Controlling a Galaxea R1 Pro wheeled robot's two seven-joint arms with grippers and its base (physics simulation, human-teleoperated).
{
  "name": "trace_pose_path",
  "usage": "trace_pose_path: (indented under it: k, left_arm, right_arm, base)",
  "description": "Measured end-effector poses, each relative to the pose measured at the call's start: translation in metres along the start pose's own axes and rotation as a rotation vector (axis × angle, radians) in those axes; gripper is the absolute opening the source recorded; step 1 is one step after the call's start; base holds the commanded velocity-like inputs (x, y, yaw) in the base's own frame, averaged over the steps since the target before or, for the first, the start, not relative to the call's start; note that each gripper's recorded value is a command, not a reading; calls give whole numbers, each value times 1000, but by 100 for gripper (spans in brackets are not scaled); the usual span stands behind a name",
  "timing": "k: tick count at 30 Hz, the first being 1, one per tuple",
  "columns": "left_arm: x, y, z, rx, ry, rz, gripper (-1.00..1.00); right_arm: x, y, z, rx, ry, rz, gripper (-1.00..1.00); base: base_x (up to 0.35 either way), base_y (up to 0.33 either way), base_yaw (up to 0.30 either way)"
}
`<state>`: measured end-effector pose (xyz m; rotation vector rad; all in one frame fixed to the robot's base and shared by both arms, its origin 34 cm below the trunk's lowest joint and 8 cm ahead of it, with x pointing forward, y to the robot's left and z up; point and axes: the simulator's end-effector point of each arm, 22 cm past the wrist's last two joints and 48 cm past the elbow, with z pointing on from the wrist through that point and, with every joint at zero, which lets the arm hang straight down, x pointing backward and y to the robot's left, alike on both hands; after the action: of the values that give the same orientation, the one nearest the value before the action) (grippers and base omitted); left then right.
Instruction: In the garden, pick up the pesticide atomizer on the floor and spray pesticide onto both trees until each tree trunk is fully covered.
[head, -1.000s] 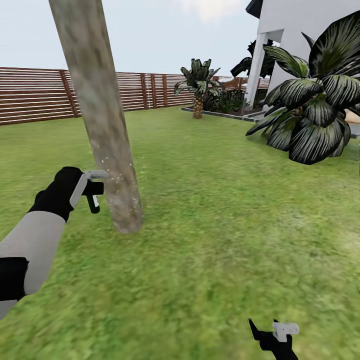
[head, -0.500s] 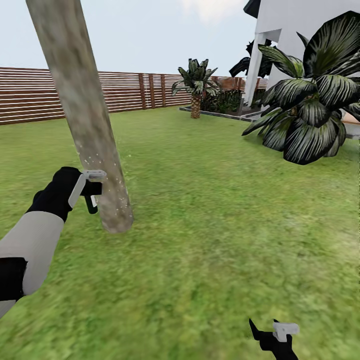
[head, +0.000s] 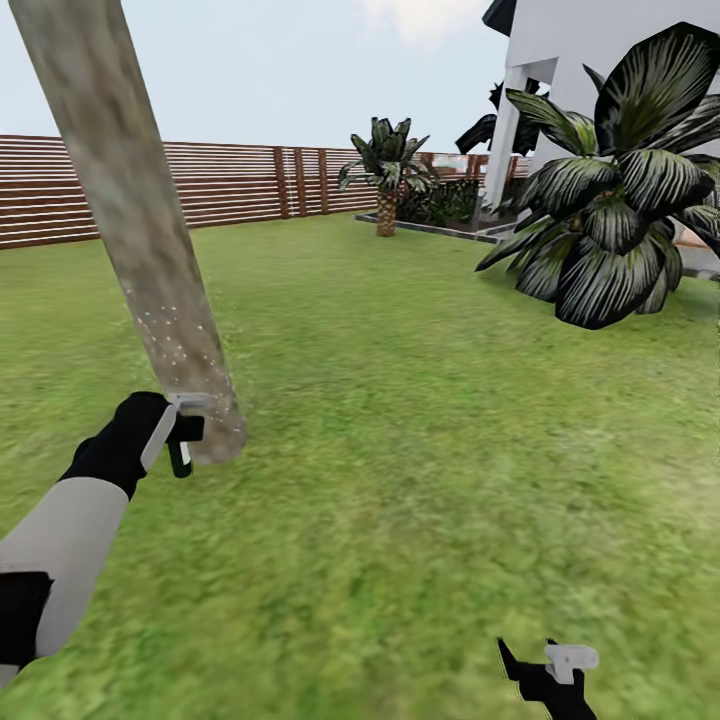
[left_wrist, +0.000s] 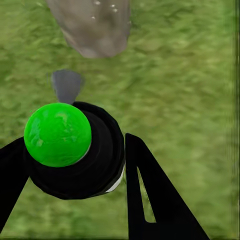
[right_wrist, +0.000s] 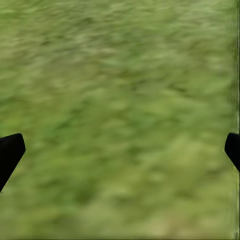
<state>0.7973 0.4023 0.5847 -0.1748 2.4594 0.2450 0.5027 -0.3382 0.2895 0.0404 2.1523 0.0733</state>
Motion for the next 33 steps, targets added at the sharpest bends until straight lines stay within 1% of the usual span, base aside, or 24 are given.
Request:
trace_pose_path:
  k: [4,7,9,11,12,13,15,17,19,23,24,25,26,27,28,29,30,31,32,33]
  left_arm:
    - [1,-3,0,5,1,-1,-100]
    - [4,1,2,-3,8,0,-100]
    - [12,6,9,-11,-7,-5,-100]
    - [17,16,14,-20,-25,-22,-100]
    - [19,19,15,-27,-28,-28,-100]
    - [20,25,15,-51,-28,-29,-100]
    - [25,41,16,-120,-23,-35,-100]
    - [28,44,16,-138,-18,-42,-100]
    - [30,39,17,-129,-17,-49,-100]
    - [29,13,21,-50,-38,-113,-100]
    - [47,9,28,-38,-14,-118,-100]
    - [70,5,35,-32,15,-115,-100]
    - [93,3,42,-26,32,-110,-100]
    - [112,1,49,-19,20,-108,-100]
    - [125,-2,56,-5,-16,-106,-100]
    - [137,-7,60,21,-51,-97,-100]
    - [152,-16,63,61,-61,-74,-100]
    - [171,-28,65,113,-55,-37,-100]
    - [192,-40,66,172,-43,15,-100]
    - [205,-48,65,209,-38,61,-100]
  right_arm:
    - [0,0,0,0,0,0,100]
    - [0,0,0,0,0,0,100]
    - [0,0,0,0,0,0,100]
    - [0,0,0,0,0,0,100]
    - [0,0,0,0,0,0,100]
    - [0,0,0,0,0,0,100]
    - [0,0,0,0,0,0,100]
    - [0,0,0,0,0,0,100]
    - [0,0,0,0,-1,0,100]
    - [0,0,0,0,0,0,100]
    - [0,0,0,0,0,0,100]
    - [0,0,0,0,0,0,100]
    - [0,1,0,-1,0,-1,100]
    - [0,1,0,-2,0,-1,100]
    - [0,1,0,-3,1,-1,100]
    - [0,2,0,-3,1,-1,100]
    - [0,2,0,-3,1,-1,100]
    - [0,2,0,-3,1,-1,100]
    - [0,1,0,-3,-1,-2,100]
    - [-1,1,1,-4,-2,-4,100]
  base:
    - [0,-272,0]
    - [-106,-98,0]
    - [-280,35,0]
    - [-284,161,0]
    - [-266,194,0]
    - [-162,123,0]
    - [-63,48,0]
    - [-15,12,0]
    - [-4,3,0]
    - [0,0,0]
    - [0,0,0]
    - [0,0,0]
    - [0,0,0]
    - [0,0,0]
    - [0,0,0]
    - [0,0,0]
    - [0,0,0]
    - [0,0,0]
    - [0,0,0]
    - [0,0,0]
